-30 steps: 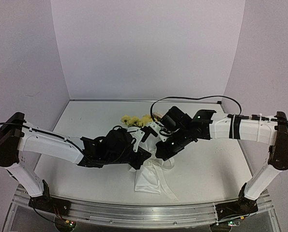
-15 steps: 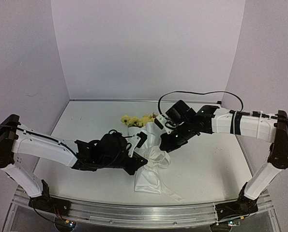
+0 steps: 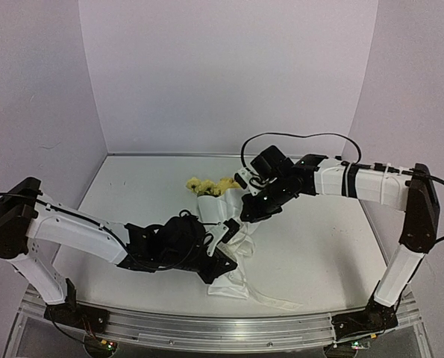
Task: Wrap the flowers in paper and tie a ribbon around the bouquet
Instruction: Cross the half-tied ribbon over the folded bouquet.
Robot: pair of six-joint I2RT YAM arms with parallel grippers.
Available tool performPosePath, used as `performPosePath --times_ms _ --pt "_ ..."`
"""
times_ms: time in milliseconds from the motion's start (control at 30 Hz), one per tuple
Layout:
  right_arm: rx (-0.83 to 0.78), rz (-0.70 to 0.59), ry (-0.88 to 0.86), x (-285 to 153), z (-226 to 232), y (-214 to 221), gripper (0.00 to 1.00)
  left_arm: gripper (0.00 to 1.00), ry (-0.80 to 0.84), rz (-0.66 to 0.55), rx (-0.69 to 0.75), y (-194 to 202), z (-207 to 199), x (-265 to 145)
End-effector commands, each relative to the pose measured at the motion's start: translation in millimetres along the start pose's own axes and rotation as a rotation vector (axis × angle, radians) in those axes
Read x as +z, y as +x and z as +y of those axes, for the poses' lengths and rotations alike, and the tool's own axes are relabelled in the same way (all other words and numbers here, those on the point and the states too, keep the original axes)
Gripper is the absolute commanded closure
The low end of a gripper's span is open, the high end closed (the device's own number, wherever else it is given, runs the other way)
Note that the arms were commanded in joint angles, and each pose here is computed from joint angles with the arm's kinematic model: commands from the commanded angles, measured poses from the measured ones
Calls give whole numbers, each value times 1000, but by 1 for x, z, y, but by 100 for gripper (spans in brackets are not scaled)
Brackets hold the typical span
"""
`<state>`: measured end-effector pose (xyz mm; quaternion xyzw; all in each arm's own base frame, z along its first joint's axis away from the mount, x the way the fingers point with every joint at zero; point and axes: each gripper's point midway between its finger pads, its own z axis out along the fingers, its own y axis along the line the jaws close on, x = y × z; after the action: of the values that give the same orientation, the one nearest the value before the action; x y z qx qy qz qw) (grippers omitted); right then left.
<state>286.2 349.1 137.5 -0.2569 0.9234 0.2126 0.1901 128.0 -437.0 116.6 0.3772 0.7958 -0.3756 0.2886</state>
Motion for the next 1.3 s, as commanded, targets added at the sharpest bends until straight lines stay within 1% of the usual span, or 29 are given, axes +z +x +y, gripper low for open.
performPosePath --times_ms 0,167,267,333,433,500,600,733,833,900,967,1067,1167,1267 --pt "0 -30 -34 -5 9 -17 100 100 111 -86 60 -34 -30 13" --pt "0 -18 -39 -4 8 -16 100 99 124 -112 94 -49 -37 27" --pt "-5 -14 -47 -6 10 -15 100 97 100 -131 100 -55 -33 31" --pt "-8 -11 -51 -7 10 -13 100 90 79 -138 104 -57 -30 32" --pt "-6 -8 -64 -9 12 -12 100 71 65 -154 106 -63 -29 27" --pt "-3 -5 -72 -10 13 -10 100 61 63 -164 114 -66 -29 21" --pt "-1 3 -76 -10 13 -6 100 52 79 -190 126 -74 -32 3" --pt "-3 5 -75 -13 12 -1 100 47 130 -221 123 -84 -32 -27" --pt "-1 4 -78 -15 12 0 100 46 153 -206 125 -82 -28 -36" --pt "0 4 -81 -17 12 2 100 46 154 -218 112 -85 -23 -45" --pt "2 5 -92 -18 14 2 100 48 119 -242 82 -92 -9 -55" --pt "6 1 -102 -19 16 4 100 50 39 -252 35 -99 30 -65" --pt "15 -16 -116 -20 19 3 100 53 4 -216 25 -102 57 -64" --pt "22 -34 -131 -22 23 1 100 55 26 -164 33 -99 67 -57"
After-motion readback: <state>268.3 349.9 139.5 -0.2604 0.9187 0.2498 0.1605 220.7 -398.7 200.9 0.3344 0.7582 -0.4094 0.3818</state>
